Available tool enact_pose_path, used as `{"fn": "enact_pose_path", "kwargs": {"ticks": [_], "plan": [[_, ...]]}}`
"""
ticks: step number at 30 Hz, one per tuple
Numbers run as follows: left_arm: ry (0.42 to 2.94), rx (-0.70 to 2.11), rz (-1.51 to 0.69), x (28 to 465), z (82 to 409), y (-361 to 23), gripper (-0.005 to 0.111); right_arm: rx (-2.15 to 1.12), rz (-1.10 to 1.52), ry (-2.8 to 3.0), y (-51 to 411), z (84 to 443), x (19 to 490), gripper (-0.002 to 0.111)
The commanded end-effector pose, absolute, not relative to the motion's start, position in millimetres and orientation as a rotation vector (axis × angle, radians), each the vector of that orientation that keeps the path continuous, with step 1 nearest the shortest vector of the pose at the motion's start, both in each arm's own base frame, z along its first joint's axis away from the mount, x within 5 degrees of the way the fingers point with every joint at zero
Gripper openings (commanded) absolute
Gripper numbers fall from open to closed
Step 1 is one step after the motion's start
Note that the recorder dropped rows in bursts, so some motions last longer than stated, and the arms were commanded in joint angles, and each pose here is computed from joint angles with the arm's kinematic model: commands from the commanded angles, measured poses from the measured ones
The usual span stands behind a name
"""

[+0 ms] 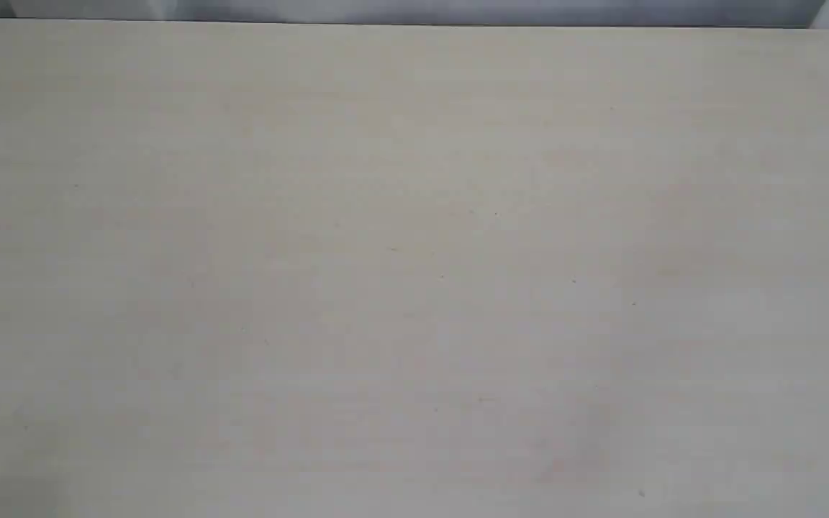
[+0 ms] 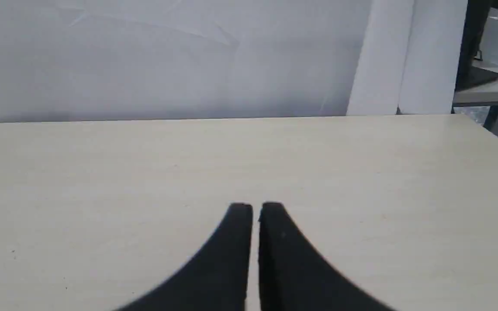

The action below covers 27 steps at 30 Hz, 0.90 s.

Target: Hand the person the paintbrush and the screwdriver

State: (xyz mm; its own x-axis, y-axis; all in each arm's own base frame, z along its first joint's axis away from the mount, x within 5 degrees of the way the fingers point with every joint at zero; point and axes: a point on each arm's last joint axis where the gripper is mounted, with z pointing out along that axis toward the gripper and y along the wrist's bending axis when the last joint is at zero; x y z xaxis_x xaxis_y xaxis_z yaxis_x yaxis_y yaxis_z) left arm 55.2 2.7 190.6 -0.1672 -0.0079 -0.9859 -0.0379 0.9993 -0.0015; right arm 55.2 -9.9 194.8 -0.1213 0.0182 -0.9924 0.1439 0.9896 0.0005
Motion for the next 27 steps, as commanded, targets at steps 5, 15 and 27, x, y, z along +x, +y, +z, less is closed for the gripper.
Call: {"fn": "enact_pose_path", "kwargs": {"ticks": [5,15,27], "plan": [[1.733,-0.031,0.015,55.2,190.6,2.1,0.000,0.064,-0.101,1.694,-6.4,194.1,55.4,0.004],[1.730,-0.030,0.016,55.3,190.8,2.2,0.000,0.067,-0.098,1.701,-6.3,193.4,55.3,0.004],[1.730,-0.030,0.016,55.3,190.8,2.2,0.000,0.061,-0.097,1.752,-5.9,188.9,54.7,0.004]]}}
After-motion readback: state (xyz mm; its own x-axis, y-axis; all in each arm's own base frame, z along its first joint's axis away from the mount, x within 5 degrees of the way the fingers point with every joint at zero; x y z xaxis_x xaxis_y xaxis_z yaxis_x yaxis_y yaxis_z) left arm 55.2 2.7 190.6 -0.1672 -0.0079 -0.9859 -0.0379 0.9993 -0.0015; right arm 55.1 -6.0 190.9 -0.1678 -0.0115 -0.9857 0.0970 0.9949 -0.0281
